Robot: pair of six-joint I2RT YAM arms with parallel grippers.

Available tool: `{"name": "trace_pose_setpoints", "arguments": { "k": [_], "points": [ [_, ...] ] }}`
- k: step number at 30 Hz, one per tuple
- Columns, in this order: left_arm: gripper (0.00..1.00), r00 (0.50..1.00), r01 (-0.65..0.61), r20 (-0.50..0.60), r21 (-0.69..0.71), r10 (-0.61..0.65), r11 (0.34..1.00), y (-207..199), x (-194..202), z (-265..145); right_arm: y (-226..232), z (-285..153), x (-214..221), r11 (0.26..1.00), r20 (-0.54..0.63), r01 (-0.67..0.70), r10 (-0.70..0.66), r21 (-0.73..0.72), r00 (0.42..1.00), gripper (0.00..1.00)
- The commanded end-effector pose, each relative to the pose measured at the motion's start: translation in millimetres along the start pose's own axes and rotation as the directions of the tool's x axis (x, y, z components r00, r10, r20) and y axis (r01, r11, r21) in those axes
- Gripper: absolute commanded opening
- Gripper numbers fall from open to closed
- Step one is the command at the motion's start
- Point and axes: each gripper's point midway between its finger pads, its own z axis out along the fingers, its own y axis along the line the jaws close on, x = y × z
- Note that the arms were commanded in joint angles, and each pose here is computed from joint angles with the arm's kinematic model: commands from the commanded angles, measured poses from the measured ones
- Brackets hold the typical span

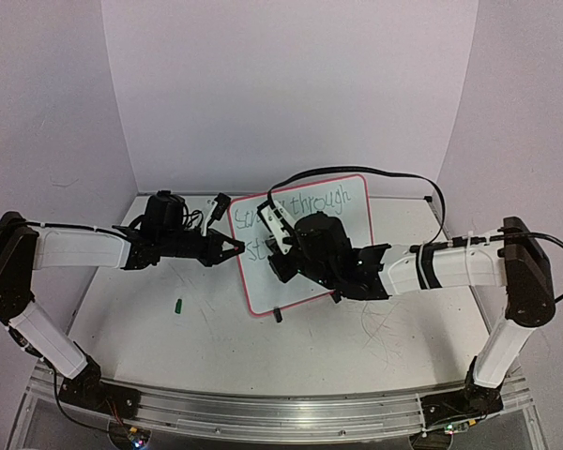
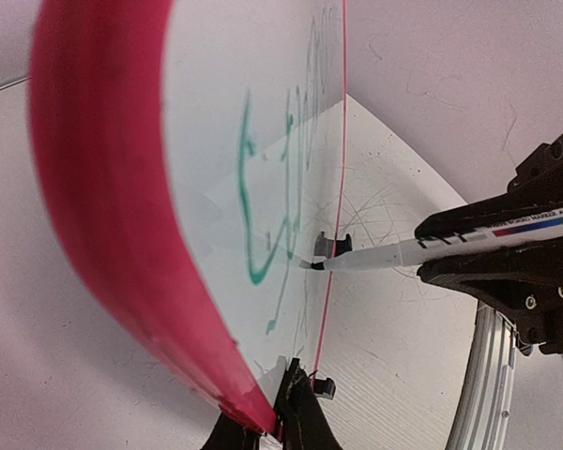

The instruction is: Write a sentence on the whiteboard

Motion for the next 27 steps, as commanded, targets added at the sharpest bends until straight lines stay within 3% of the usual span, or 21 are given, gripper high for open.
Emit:
{"name": "trace_pose_setpoints", "arguments": {
  "k": [1, 27],
  "points": [
    [0.00, 0.998, -0.064, -0.029, -0.222, 0.059, 0.973, 46, 4, -5, -8, -2, -6, 0.999, 0.004, -0.035, 0.035, 0.028, 0.999, 0.00],
    [0.00, 0.998, -0.064, -0.031, -0.224, 0.058, 0.972, 45, 4, -5, 4, -3, 27, 0.997, -0.078, -0.072, 0.070, -0.023, 0.994, 0.00]
  ]
}}
